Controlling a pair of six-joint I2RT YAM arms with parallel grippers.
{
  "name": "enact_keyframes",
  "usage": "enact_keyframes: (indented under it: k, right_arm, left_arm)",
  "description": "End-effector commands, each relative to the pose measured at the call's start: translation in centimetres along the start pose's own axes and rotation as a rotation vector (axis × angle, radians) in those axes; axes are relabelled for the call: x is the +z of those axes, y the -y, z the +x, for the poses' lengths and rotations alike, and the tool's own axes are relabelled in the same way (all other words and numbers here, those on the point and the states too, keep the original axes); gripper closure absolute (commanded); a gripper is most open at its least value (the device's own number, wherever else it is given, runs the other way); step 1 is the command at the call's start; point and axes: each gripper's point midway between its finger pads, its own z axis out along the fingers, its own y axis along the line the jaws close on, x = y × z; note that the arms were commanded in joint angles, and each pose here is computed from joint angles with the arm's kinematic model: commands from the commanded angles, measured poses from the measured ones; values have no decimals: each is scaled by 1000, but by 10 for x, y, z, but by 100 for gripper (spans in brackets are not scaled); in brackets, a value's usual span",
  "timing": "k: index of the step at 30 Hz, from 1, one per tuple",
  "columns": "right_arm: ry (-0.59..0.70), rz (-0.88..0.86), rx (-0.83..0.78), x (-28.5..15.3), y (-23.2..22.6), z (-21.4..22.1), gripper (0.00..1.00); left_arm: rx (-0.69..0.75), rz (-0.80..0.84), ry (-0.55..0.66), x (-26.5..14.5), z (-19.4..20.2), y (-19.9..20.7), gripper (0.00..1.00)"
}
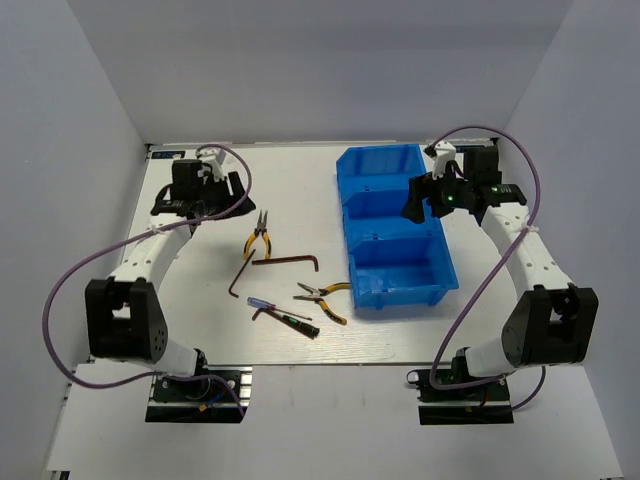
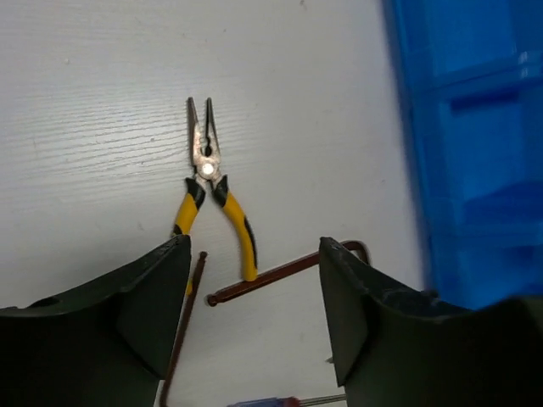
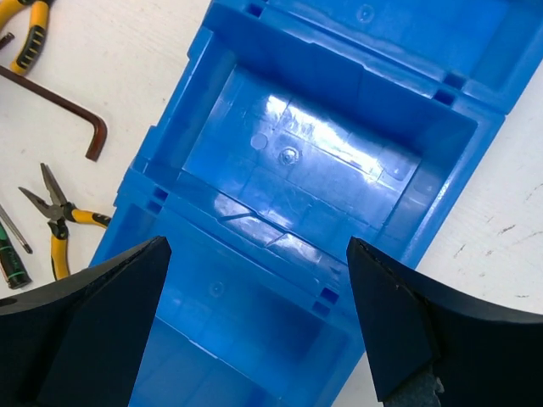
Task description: Sort the tools into containers
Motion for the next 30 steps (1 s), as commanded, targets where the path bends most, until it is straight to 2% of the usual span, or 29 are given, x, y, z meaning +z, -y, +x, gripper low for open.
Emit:
enact_keyframes:
  k: [1, 3, 4, 5, 6, 7, 8, 10, 11, 12, 13, 14, 15, 17, 22, 27, 30]
  right_arm:
    - [23, -10, -41, -1, 1, -8, 9]
    - [29, -87, -112, 0, -10, -6, 9]
    - [23, -108, -173, 2, -10, 0, 9]
    - [30, -142, -180, 3, -16, 1, 26]
    - [31, -143, -184, 3, -16, 0, 56]
    - [31, -153, -167, 4, -19, -2, 82]
    - [28, -160, -154, 6, -19, -1, 100]
    - [33, -153, -145, 10, -17, -2, 100]
    - [38, -154, -155, 10, -17, -4, 97]
    - [37, -155, -163, 10, -17, -4, 77]
    - [28, -161, -162, 11, -17, -1, 63]
    - [27, -167, -189, 11, -18, -1, 54]
    - [15, -165, -186, 11, -17, 3, 40]
    - [5, -176, -203, 13, -19, 5, 37]
    - [-58, -207, -212, 20, -27, 8, 36]
    - [-102, -224, -246, 29, -36, 18, 36]
    - [-118, -224, -242, 32, -38, 24, 36]
  left_arm:
    - [57, 42, -38, 12, 2, 3, 32]
    - [58, 10, -83, 22, 9, -7, 48]
    - [78, 3, -77, 25, 4, -9, 59]
    - [82, -12, -96, 28, 9, -14, 63]
    - [79, -26, -104, 30, 8, -16, 66]
    - [91, -36, -112, 35, 9, -21, 69]
    - [104, -51, -120, 38, 11, -26, 75]
    - [100, -79, -135, 39, 15, -32, 75]
    - [109, -94, -144, 42, 18, -37, 77]
    - [107, -104, -152, 44, 20, -40, 77]
    - [120, -113, -151, 44, 20, -42, 77]
    - [128, -113, -160, 46, 23, -44, 77]
    - [126, -125, -167, 48, 25, -47, 77]
    - [141, -139, -195, 47, 35, -53, 77]
    - [182, -183, -281, 46, 68, -67, 47]
    - [223, -214, -362, 53, 95, -77, 45]
    - [244, -215, -364, 56, 93, -76, 45]
